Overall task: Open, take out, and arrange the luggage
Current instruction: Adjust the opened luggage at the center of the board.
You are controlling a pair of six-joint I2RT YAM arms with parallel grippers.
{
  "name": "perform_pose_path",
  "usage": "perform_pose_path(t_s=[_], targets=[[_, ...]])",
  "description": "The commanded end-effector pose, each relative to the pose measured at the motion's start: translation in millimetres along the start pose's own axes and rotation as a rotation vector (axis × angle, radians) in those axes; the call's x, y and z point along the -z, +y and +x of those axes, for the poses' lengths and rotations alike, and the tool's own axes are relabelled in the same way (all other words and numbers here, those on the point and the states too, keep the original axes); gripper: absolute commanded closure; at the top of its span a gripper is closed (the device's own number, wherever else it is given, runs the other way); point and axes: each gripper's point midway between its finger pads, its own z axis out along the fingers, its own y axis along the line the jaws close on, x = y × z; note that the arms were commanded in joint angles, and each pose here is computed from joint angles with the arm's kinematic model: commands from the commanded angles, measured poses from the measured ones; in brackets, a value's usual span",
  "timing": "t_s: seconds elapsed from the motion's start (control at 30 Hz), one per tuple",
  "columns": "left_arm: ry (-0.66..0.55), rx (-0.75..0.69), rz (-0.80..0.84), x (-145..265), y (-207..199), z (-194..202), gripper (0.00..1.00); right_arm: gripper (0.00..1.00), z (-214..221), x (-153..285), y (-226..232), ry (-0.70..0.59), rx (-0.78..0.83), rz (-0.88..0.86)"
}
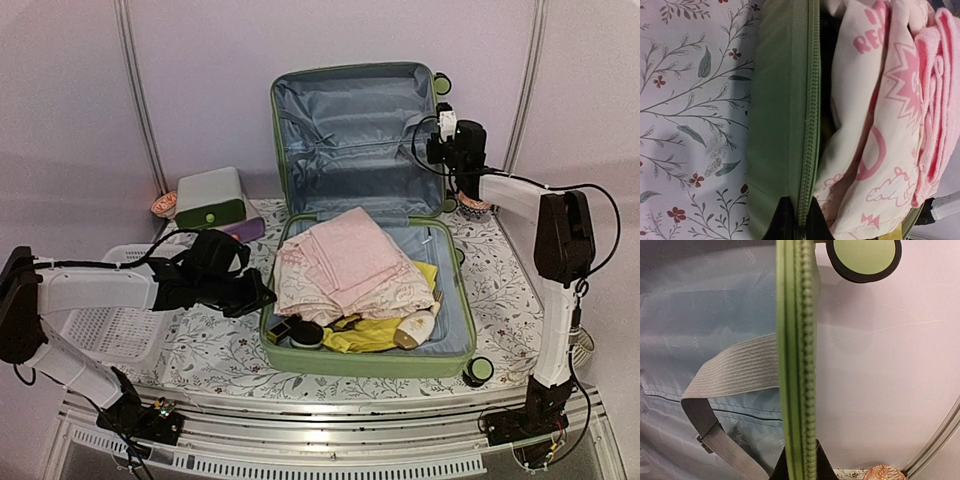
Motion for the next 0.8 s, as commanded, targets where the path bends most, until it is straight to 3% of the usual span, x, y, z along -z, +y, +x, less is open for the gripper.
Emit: perform_pose_path(t_s=[0.0, 0.43, 0.77], targets=[[-0.078, 0.101, 0.027, -31, -6, -10, 1.00, 0.98, -100, 33, 4, -0.338, -0.001, -0.016], [-0.219, 0.279, 0.024, -49, -5, -38, 1.00, 0.99, -118, 53, -6, -0.615, -0.062, -0.108], [-0.331, 0.355, 0.048, -60, -11, -62, 1.00, 0.99, -122, 33, -18, -0.680, -0.100, -0.111]])
